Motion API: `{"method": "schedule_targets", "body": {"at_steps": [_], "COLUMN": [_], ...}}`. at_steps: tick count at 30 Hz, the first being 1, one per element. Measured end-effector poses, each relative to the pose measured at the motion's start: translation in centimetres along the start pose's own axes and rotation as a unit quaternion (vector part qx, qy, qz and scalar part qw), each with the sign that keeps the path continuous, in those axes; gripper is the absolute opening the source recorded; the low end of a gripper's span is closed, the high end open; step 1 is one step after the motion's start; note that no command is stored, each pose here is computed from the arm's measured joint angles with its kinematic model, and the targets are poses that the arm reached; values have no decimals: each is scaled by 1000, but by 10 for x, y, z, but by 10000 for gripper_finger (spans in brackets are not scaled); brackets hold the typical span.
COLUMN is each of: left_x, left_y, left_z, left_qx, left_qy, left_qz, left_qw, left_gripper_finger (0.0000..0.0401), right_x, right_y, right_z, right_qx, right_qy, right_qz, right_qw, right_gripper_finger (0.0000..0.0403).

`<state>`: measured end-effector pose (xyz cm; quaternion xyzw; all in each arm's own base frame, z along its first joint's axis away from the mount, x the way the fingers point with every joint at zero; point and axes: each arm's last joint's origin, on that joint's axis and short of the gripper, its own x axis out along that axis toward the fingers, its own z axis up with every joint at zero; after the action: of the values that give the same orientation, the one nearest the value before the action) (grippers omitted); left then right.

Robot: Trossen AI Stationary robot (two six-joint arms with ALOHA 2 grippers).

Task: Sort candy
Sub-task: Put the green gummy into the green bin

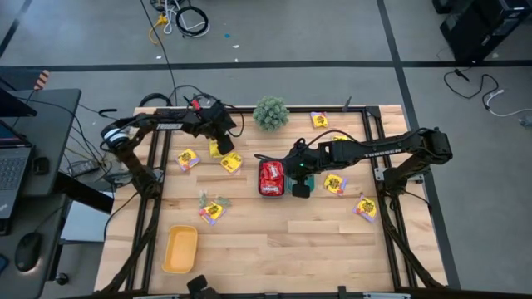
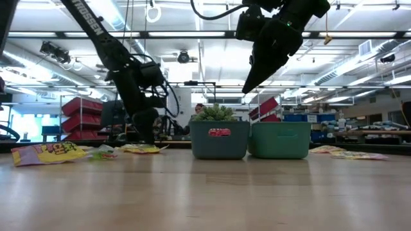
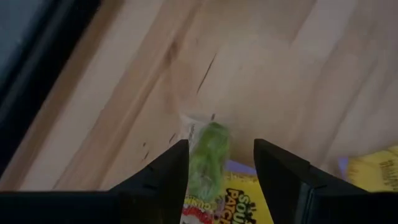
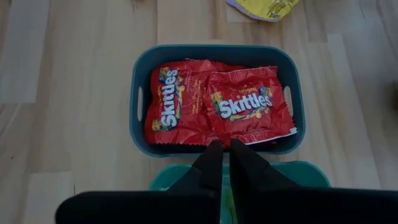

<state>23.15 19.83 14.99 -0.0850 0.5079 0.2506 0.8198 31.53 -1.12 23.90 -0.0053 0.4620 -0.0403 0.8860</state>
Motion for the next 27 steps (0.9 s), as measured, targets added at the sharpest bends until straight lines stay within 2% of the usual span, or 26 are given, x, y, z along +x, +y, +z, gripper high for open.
{"method": "schedule_targets", "body": {"at_steps": [5, 12, 17, 23, 27], "left_x": [13, 12, 7, 1, -11], "left_y": [1, 3, 5, 8, 8], "left_z": [2, 6, 12, 23, 33], "left_qx": [12, 15, 20, 20, 15], "left_qy": [35, 52, 58, 49, 40], "left_qz": [12, 22, 30, 33, 36], "left_qw": [999, 998, 998, 998, 998], "left_gripper_finger": [184, 172, 118, 22, 8], "right_x": [0, 0, 0, -4, -19], "right_y": [0, 0, 0, 0, 0], "right_z": [0, 0, 0, -1, 0], "right_qx": [-3, -10, -12, -6, 0], "right_qy": [0, 1, 2, 0, -14], "right_qz": [0, 0, 0, 0, 1], "right_qw": [1000, 1000, 1000, 1000, 1000], "right_gripper_finger": [18, 17, 18, 17, 20]}}
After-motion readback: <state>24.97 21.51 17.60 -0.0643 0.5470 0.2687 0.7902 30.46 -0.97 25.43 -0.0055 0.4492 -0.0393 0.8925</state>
